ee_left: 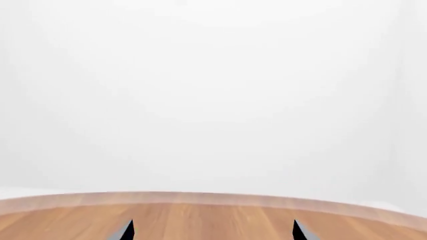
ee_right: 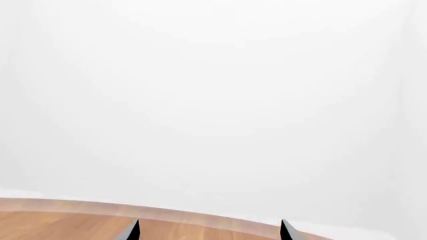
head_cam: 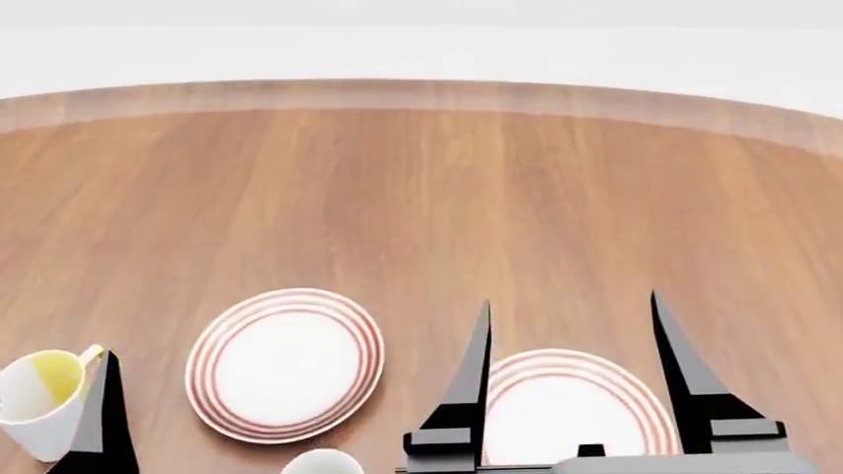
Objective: Put the white mug on the left plate.
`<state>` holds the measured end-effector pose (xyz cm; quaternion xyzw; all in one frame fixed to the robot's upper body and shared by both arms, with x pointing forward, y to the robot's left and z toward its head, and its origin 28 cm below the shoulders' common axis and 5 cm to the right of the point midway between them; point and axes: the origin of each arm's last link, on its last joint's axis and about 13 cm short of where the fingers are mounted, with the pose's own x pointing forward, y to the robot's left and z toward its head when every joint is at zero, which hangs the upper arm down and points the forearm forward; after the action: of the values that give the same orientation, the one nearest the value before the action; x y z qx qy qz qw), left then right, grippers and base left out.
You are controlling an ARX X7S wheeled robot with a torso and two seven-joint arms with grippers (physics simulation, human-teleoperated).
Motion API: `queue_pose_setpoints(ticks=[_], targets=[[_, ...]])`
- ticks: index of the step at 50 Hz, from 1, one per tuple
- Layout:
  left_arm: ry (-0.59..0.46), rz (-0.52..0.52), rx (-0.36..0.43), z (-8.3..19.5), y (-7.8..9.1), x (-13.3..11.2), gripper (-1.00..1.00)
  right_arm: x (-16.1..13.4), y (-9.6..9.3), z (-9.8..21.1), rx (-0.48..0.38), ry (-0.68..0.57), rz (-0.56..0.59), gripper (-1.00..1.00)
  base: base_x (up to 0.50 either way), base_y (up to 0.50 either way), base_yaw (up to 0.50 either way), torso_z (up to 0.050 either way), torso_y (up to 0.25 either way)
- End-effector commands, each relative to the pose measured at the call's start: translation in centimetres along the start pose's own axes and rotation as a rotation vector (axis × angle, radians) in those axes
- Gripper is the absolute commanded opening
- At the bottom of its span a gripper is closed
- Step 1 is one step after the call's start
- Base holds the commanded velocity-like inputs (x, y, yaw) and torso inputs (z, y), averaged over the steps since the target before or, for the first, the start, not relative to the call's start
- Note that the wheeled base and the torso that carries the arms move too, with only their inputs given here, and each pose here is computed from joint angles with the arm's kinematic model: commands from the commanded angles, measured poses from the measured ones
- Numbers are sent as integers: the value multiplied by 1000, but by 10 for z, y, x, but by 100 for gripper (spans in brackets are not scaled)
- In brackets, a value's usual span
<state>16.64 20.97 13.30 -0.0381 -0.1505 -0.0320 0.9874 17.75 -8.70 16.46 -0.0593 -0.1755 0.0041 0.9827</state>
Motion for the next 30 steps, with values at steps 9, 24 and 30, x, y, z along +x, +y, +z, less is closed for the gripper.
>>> queue_pose_setpoints(ticks=[9, 24, 30], targets=[[3, -3, -1, -1, 0, 0, 100, 0, -1, 0, 7, 5, -11, 100, 476, 0, 0, 0, 0], [1, -2, 1, -1, 0, 0, 100, 1, 2, -3, -53, 27, 4, 100, 0, 84, 0, 0, 1], [1, -2, 1, -1, 0, 0, 100, 0, 2, -2, -48, 23, 8, 100, 0, 500, 0, 0, 0]])
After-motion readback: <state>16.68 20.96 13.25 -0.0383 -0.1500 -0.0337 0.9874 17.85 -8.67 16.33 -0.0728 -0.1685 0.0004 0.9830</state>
